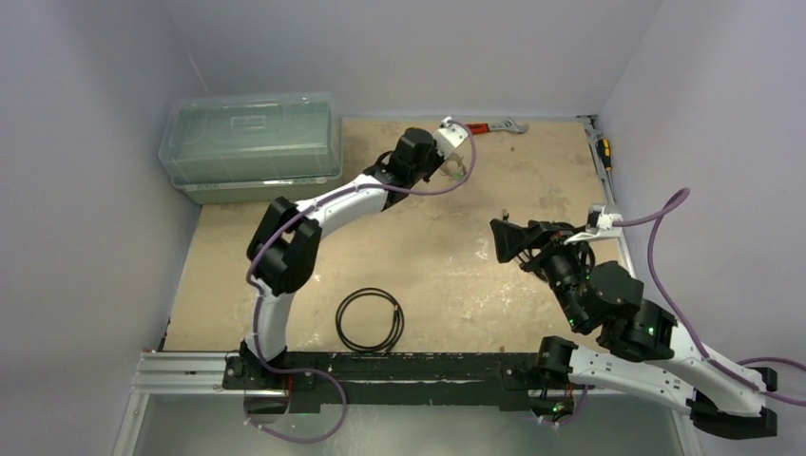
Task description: Put the keys on the keyring
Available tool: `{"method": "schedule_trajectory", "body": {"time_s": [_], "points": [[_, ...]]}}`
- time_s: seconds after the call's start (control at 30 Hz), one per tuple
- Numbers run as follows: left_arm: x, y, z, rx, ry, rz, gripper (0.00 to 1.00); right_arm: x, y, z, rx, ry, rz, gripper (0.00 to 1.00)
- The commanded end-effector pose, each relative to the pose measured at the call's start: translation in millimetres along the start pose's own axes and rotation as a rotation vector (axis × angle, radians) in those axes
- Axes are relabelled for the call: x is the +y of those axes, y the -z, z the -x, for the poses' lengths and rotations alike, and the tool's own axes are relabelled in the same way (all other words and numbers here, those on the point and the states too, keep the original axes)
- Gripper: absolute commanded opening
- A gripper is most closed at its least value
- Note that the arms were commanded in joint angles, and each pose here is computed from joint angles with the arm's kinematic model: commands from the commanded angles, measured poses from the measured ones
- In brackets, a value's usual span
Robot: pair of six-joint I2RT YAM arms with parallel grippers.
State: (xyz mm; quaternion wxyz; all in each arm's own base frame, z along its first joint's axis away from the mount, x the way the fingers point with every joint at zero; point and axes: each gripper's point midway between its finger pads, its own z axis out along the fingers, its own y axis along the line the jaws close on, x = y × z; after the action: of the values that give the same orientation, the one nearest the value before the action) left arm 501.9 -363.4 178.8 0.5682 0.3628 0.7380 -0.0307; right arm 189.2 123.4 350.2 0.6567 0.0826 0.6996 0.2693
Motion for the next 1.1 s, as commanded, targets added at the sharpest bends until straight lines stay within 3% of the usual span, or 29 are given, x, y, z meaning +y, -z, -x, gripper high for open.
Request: {"method": "schedule_trajectory", "body": {"time_s": [0.0, 0.07, 0.2, 0.4, 0.57, 0.77, 1.07], "points": [[-20.3, 44.6, 9.3, -0.081, 0.107, -0.052, 0.00, -6.1, 0.4, 3.1, -0.026, -0.028, -0.027, 0.96], [-47.3, 59.0, -36.0, -0.019, 0.150, -0.104, 0.00, -7.9, 0.3, 0.5, -0.023, -0.030, -0.033, 0.96], [-87.4, 82.8, -78.4, 0.055, 0.189, -0.146, 0.00, -11.8, -1.0, -5.1, -0.026, -0.028, -0.046, 0.97], [-123.9, 110.0, -114.2, 0.190, 0.275, -0.201, 0.00, -13.2, -3.4, -12.2, -0.018, -0.023, -0.057, 0.98], [-140.5, 133.2, -122.7, 0.222, 0.355, -0.259, 0.00, -16.2, -5.4, -24.6, 0.002, -0.012, -0.067, 0.98], [-148.6, 154.2, -149.6, 0.314, 0.394, -0.261, 0.00, -19.5, -8.4, -39.2, 0.031, 0.019, -0.085, 0.98], [-115.6, 163.0, -185.0, 0.397, 0.313, -0.066, 0.00, -17.2, -17.8, -66.9, 0.068, 0.043, -0.089, 0.97]]}}
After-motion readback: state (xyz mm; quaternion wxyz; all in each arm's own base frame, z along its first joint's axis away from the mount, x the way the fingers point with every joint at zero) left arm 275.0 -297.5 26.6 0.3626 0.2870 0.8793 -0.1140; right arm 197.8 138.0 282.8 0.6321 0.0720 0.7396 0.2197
